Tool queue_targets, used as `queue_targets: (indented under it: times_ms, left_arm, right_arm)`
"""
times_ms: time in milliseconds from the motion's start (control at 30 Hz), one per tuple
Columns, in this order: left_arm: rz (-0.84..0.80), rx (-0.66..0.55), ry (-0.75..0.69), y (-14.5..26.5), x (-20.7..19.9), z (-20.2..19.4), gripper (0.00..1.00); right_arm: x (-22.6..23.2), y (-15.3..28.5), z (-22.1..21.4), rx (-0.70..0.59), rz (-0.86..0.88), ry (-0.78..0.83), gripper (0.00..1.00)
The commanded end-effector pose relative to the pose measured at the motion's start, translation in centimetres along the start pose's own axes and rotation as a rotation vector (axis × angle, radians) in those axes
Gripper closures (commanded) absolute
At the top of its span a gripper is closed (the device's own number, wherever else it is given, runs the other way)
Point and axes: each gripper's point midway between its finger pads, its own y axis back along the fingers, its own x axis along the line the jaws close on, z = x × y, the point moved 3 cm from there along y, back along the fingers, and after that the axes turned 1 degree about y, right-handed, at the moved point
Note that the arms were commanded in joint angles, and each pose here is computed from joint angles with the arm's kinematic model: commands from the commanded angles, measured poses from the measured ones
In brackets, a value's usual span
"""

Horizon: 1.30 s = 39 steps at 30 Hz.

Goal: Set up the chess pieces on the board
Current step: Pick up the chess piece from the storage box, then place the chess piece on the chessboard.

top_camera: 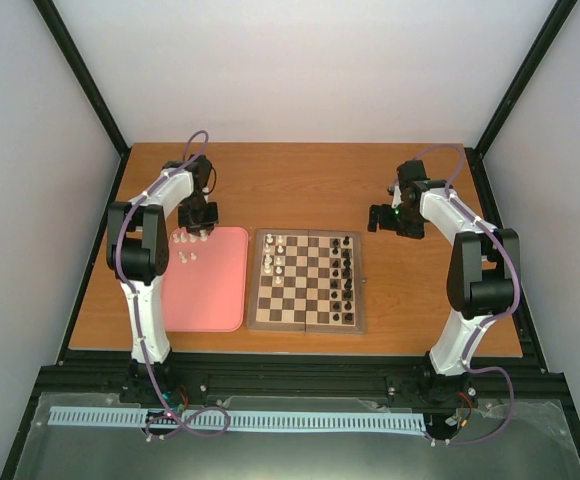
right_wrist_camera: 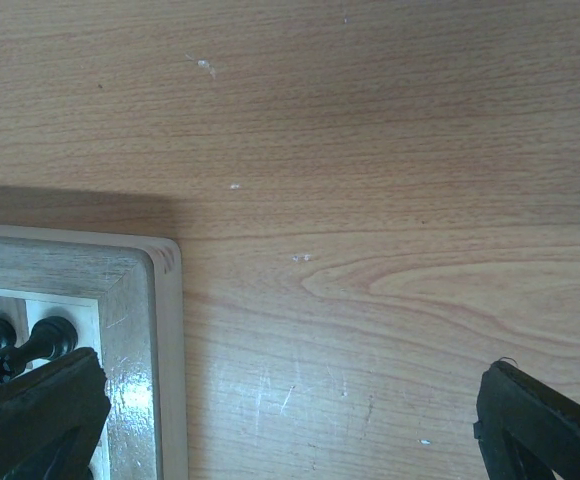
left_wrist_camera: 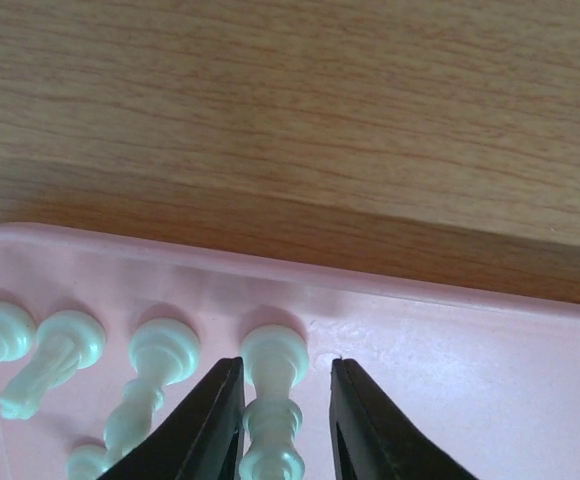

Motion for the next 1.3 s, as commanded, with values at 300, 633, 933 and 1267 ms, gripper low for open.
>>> queue_targets:
  times_ms: [300,633,933,1267]
  left_arm:
    - [-0.022,-0.010,-0.009,1.7,0.0,-0.1,0.99]
    - [-0.117,0.032,-0.147,8.2,-3.1,-8.7,0.99]
    - [-0.245,0.097,-0.287,10.0,-9.1,-17.7,0.98]
    - [-0.176,0.072,-0.363,7.7,-13.1,-18.4,0.96]
  right_arm:
    - [-0.6,0.0,0.5,-0.006,-0.020,-0.008,0.00]
    - [-0.6,0.4,0.6,-0.020,-0.019,-0.014,0.00]
    - [-0.5,0.3,0.4,-0.026,-0.010,-0.020,0.00]
    - [-0.4,1.1,0.5,-0.046,-0.010,-0.020,0.00]
